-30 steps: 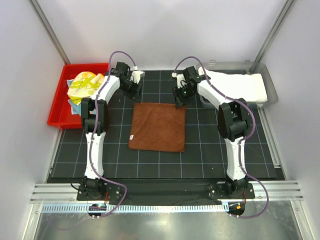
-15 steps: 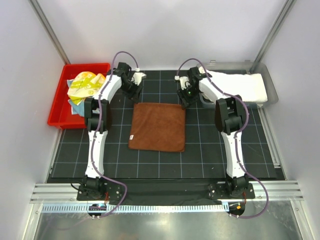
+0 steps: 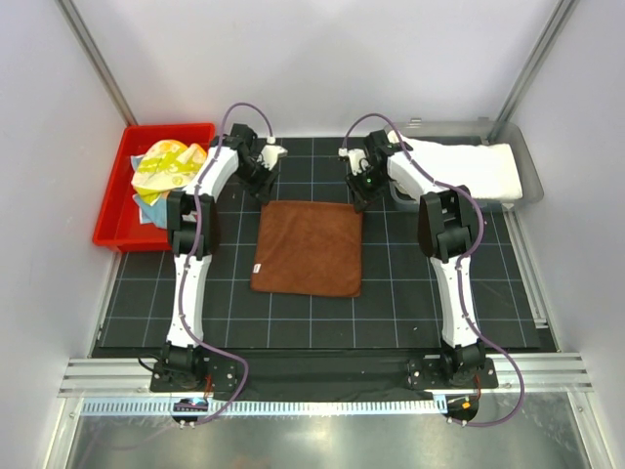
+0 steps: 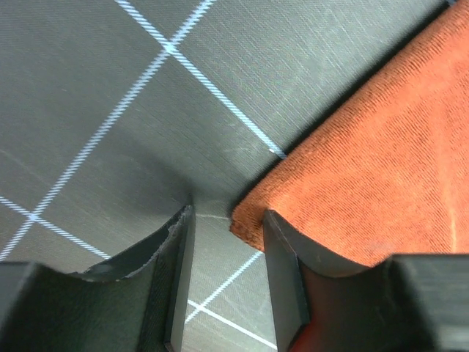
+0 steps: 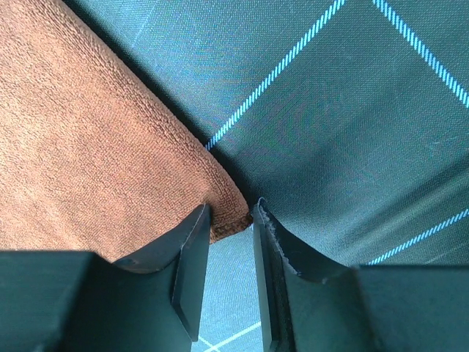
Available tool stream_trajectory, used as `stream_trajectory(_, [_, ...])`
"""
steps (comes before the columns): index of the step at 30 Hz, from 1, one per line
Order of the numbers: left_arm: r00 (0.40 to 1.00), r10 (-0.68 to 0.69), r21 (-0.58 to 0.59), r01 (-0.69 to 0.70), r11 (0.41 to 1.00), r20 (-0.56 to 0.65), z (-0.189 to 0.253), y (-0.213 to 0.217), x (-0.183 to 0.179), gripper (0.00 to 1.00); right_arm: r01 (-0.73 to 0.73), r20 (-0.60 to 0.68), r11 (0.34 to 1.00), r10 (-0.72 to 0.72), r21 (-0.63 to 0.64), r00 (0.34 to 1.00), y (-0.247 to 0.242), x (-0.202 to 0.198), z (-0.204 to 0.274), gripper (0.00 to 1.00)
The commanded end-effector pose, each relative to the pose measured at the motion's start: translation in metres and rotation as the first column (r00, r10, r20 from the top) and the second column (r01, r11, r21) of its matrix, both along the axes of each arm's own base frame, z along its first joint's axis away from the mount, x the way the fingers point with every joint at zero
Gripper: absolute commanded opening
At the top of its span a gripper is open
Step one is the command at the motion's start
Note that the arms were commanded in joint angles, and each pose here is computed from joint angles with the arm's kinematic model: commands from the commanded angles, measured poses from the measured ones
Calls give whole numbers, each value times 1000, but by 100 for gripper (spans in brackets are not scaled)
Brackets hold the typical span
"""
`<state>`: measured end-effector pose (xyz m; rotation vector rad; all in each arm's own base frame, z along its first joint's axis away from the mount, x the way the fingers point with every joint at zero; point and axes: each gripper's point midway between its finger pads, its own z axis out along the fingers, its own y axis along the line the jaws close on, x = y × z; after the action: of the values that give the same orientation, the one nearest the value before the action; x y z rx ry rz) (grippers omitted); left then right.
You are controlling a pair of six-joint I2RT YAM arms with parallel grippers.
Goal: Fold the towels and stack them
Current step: Fold the towel
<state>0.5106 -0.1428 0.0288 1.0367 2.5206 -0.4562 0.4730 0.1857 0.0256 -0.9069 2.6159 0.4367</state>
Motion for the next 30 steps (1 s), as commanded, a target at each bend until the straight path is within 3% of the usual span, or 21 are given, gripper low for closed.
stream_trajectory(1, [998,-54,-30,54,998,-24,6,-7,-9,41,-31,54,999,30,19,998,6,11,13,37])
stream_trajectory(5, [997,-63,-25,63,998,-36,3,-7,-11,29,-40,75,999,38,21,996,8,16,13,34])
stream_trajectory(7, [997,-72,-20,71,997,-38,3,-7,-11,13,-49,88,998,47,28,995,10,19,13,32])
stream_trajectory(9, [997,-72,-11,72,997,-31,4,-6,-9,0,-57,104,998,54,26,993,10,22,14,19])
stream_trajectory(10, [997,-72,-7,72,997,-26,5,-5,-8,0,-64,115,998,62,17,991,9,24,13,8])
stream_trajectory(12, [998,-68,5,68,998,-17,6,-3,-6,0,-65,136,998,64,1,989,6,27,13,1])
stream_trajectory(18, [996,-5,79,-2,997,86,18,10,17,0,-58,243,998,62,-22,968,1,40,29,1])
stream_trajectory(30, [949,80,58,-102,993,303,85,17,38,0,-45,400,999,45,-9,915,-3,46,68,1])
